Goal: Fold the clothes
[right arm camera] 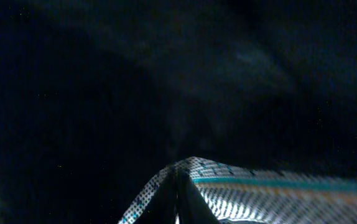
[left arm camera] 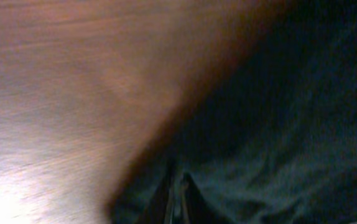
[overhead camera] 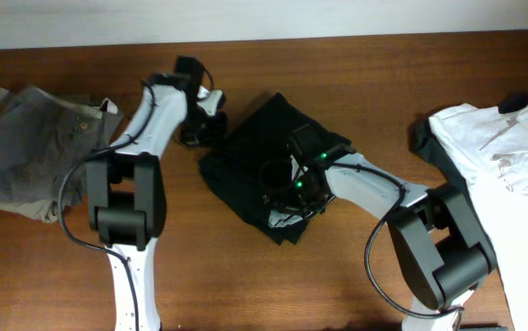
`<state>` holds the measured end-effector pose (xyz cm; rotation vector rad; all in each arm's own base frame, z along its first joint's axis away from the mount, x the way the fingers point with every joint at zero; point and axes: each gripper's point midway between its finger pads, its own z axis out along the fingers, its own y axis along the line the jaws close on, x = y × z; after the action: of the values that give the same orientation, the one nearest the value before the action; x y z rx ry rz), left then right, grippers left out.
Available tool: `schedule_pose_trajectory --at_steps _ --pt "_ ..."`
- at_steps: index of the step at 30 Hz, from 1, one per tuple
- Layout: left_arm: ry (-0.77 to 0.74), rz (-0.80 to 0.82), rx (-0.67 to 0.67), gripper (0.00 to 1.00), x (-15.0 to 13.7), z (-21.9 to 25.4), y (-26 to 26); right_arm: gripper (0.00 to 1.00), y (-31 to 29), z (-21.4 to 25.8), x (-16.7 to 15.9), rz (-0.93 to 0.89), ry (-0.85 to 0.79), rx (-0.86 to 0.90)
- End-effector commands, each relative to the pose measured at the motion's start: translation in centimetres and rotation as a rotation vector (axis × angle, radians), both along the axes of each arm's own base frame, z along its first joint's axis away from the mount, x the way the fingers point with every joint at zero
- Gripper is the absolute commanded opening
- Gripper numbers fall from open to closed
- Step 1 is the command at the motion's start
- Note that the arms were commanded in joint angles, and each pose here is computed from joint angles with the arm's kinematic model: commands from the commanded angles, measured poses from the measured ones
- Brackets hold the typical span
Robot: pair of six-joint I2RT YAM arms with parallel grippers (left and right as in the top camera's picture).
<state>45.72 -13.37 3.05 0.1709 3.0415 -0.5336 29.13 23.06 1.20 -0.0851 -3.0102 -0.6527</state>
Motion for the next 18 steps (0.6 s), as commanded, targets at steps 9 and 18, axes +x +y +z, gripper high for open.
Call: schedule_pose_trajectory --at_steps 9,18 --pt "0.011 0.055 -0.042 0.49 -3.1 16.0 3.6 0.22 -10.0 7.8 9.7 -0.091 -0.377 -0.114" --pt "0.425 0.120 -0.150 0.55 -14.2 2.9 -2.3 0.13 -10.1 -0.5 6.0 -0.161 -0.018 -0.103"
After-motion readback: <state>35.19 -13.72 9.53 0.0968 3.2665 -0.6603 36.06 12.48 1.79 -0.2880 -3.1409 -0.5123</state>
